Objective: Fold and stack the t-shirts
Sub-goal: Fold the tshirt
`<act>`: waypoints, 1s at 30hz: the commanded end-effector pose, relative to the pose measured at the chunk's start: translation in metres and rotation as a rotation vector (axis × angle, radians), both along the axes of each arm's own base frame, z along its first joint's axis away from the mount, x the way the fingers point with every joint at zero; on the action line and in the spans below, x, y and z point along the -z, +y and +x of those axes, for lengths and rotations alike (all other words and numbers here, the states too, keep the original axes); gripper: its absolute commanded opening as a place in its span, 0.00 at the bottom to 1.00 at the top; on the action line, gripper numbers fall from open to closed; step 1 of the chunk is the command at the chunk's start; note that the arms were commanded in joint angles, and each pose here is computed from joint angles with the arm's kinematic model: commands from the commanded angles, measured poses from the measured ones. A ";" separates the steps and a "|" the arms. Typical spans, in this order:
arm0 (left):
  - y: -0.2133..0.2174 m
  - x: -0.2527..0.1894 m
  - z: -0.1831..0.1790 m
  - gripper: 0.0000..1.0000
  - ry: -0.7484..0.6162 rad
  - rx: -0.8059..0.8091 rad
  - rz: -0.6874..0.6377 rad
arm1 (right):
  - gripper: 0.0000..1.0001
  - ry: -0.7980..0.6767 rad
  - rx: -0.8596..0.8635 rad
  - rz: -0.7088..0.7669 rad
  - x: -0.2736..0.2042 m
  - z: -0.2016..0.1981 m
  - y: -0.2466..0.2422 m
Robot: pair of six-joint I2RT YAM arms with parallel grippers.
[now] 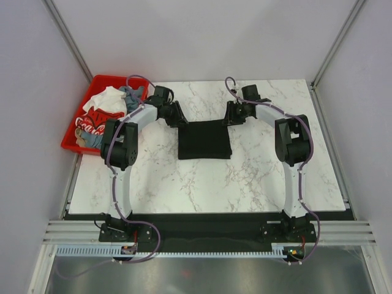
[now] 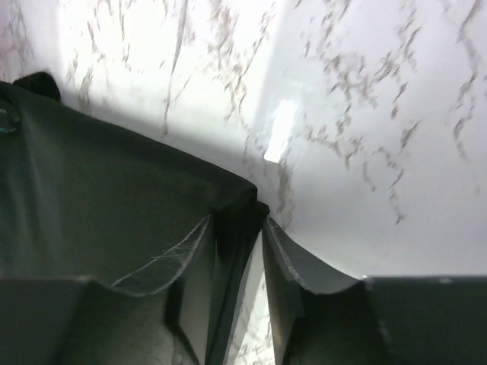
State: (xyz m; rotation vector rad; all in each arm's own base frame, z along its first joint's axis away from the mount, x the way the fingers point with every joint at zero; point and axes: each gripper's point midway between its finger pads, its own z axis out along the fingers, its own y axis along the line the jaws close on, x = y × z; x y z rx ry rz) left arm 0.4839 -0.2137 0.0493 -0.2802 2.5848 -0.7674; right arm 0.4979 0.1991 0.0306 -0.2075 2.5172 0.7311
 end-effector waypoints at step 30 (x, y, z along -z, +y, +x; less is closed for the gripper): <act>-0.006 -0.082 -0.064 0.48 -0.098 0.130 -0.116 | 0.17 -0.051 0.072 0.151 -0.078 -0.016 -0.004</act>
